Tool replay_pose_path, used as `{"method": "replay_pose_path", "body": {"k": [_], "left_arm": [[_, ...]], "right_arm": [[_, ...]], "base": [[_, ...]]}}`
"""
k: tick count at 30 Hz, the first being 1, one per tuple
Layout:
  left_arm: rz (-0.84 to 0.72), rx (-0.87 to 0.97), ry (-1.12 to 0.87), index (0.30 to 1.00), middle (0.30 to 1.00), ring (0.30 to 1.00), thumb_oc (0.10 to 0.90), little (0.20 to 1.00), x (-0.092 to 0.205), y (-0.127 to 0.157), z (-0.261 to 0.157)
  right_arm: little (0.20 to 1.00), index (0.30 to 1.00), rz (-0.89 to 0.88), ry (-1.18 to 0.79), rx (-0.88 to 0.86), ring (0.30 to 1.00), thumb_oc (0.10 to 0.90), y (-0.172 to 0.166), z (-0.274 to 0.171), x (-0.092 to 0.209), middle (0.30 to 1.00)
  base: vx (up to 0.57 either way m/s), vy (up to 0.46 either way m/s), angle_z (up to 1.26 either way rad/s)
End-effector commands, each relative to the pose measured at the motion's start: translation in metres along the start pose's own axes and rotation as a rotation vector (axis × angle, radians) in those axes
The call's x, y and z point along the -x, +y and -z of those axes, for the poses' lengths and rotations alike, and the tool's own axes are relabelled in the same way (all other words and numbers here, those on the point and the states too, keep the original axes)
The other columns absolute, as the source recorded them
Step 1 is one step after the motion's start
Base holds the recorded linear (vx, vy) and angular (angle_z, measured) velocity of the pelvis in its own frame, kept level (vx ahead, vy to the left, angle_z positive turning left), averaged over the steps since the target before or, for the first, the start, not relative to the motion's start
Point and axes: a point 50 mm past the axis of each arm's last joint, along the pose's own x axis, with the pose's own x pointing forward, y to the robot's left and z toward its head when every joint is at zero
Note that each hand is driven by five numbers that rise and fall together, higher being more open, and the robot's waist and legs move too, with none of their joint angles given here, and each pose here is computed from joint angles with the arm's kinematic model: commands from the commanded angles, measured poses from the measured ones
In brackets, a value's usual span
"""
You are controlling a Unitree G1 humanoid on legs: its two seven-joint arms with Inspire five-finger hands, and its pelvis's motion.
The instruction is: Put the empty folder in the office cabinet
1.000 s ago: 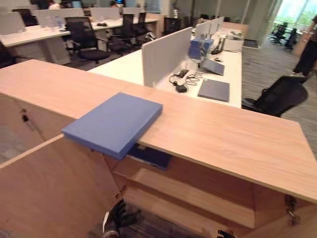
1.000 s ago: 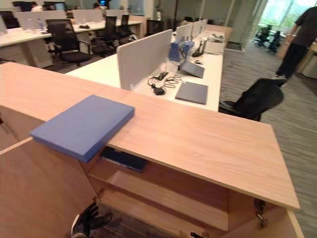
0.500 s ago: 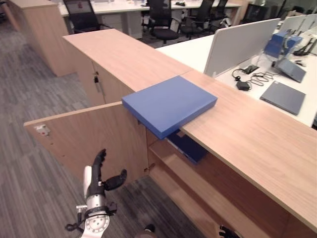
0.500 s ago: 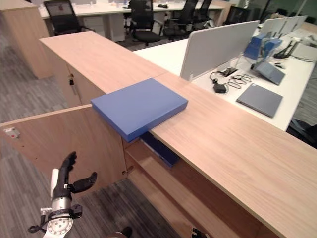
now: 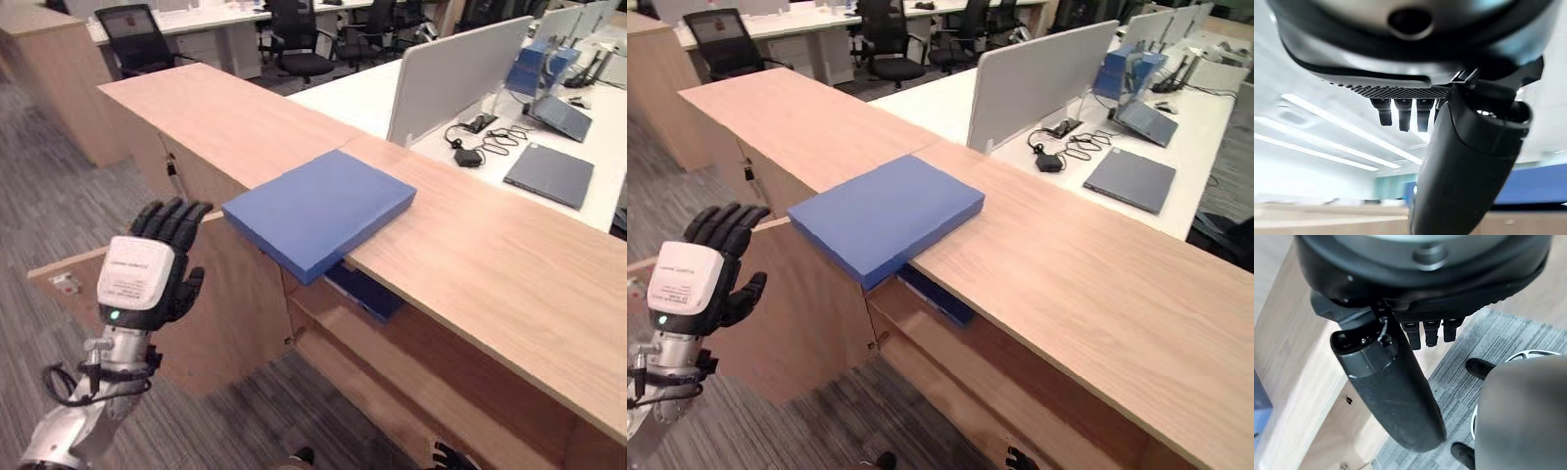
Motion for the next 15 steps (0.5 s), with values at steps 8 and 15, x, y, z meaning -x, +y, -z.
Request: {"method": "replay_pose_path", "body": {"k": [8, 15], "left_arm": [[-0.152, 0.032, -0.121, 0.900, 0.900, 0.900, 0.800, 0.900, -0.0421, 0.0162, -0.0172], [-0.139, 0.057, -0.123, 0.900, 0.900, 0.900, 0.800, 0.900, -0.0449, 0.0129, -0.0198]], "right_arm": [[0.900, 0.900, -0.009, -0.196, -0.028, 0.900, 0.800, -0.0027, -0.0506, -0.0069, 0.900], [0.900, 0.900, 0.001, -0.202, -0.050, 0.900, 0.800, -0.0032, -0.0525, -0.0070, 0.900]], "base": [[0.01, 0.023, -0.12], [0.00, 0.020, -0.10]]}}
